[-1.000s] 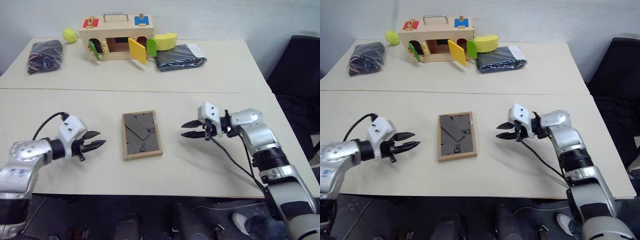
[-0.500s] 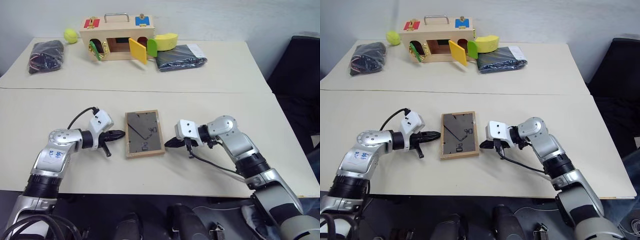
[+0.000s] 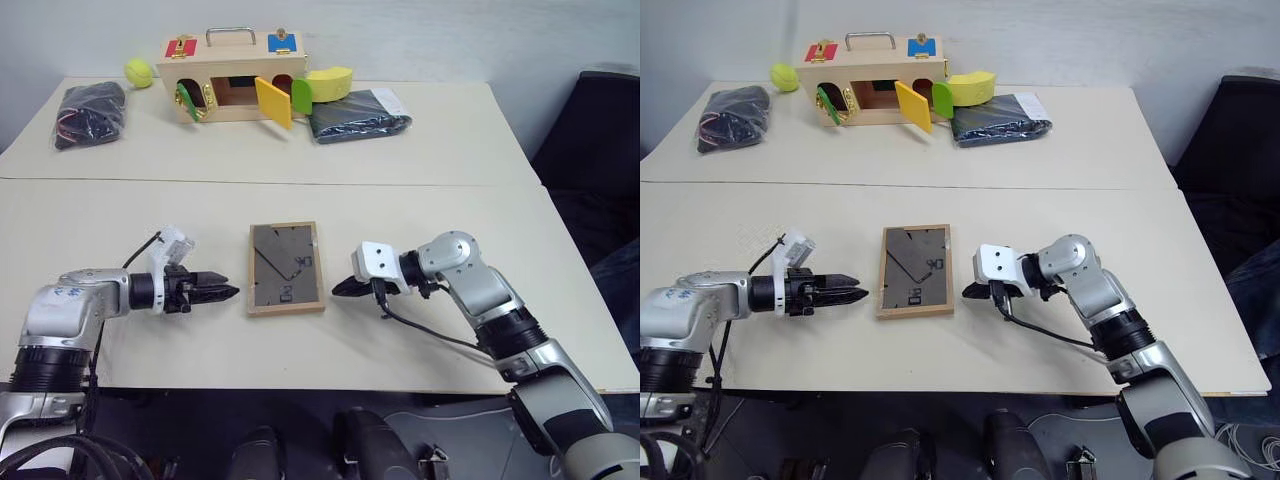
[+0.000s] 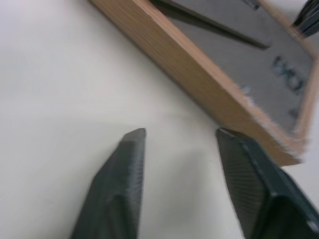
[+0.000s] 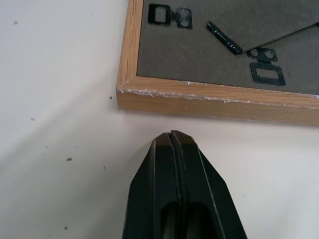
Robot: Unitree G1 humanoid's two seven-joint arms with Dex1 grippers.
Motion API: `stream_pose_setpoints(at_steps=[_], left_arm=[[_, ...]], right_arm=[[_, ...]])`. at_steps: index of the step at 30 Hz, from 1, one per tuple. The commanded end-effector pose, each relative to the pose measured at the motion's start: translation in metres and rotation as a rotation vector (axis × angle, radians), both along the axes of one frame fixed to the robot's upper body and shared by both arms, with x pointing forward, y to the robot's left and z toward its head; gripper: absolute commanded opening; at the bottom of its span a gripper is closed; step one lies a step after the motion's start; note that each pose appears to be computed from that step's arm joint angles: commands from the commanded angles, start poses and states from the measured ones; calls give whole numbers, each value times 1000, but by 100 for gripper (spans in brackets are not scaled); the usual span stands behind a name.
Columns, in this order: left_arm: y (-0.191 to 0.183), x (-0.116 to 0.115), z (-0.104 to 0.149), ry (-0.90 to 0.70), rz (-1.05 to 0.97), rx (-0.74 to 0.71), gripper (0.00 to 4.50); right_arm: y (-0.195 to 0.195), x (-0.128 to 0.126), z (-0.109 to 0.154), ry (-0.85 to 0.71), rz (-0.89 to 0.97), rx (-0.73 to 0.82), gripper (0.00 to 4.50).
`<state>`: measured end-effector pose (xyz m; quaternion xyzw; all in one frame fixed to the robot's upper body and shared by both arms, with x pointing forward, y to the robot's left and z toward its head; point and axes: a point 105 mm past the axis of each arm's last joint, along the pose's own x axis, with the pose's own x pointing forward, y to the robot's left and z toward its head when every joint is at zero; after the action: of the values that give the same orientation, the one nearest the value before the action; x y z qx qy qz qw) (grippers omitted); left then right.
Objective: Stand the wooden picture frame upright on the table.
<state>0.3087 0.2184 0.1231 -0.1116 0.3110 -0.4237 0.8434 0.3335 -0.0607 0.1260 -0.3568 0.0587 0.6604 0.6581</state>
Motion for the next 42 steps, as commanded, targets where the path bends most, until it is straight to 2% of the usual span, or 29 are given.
stream_pose_setpoints(at_steps=[1,3,4,9,16,20,23,27,30,33,38,41,42], left_arm=[[-8,-8,-7,192,31,-124,380],[-14,-7,-11,224,35,-124,443],[-18,-7,-16,247,36,-119,447],[-40,-14,-35,317,-22,-88,447],[-81,-8,-32,361,-79,-157,447],[-96,-2,-20,355,-98,-211,447],[-91,1,-13,337,-85,-219,388],[-79,6,-6,307,-49,-224,264],[-72,8,3,278,-41,-249,176],[-72,5,19,240,-67,-292,111],[-81,-4,42,144,-146,-314,112],[-89,-8,49,100,-185,-297,112],[-92,-9,52,91,-198,-295,112]], right_arm=[[0,4,8,-89,37,-39,0],[1,6,6,-107,41,-49,0],[2,7,5,-123,46,-58,0],[12,9,2,-155,65,-69,0],[26,5,1,-161,95,-56,0],[26,4,-1,-159,93,-56,0],[22,6,-2,-162,81,-56,0],[16,9,1,-165,42,-32,0],[-5,7,13,-92,-11,7,58],[-21,-5,36,48,-46,105,159],[-14,-16,90,293,-98,370,330],[-2,-15,99,353,-117,433,430],[3,-13,101,366,-125,452,450]])
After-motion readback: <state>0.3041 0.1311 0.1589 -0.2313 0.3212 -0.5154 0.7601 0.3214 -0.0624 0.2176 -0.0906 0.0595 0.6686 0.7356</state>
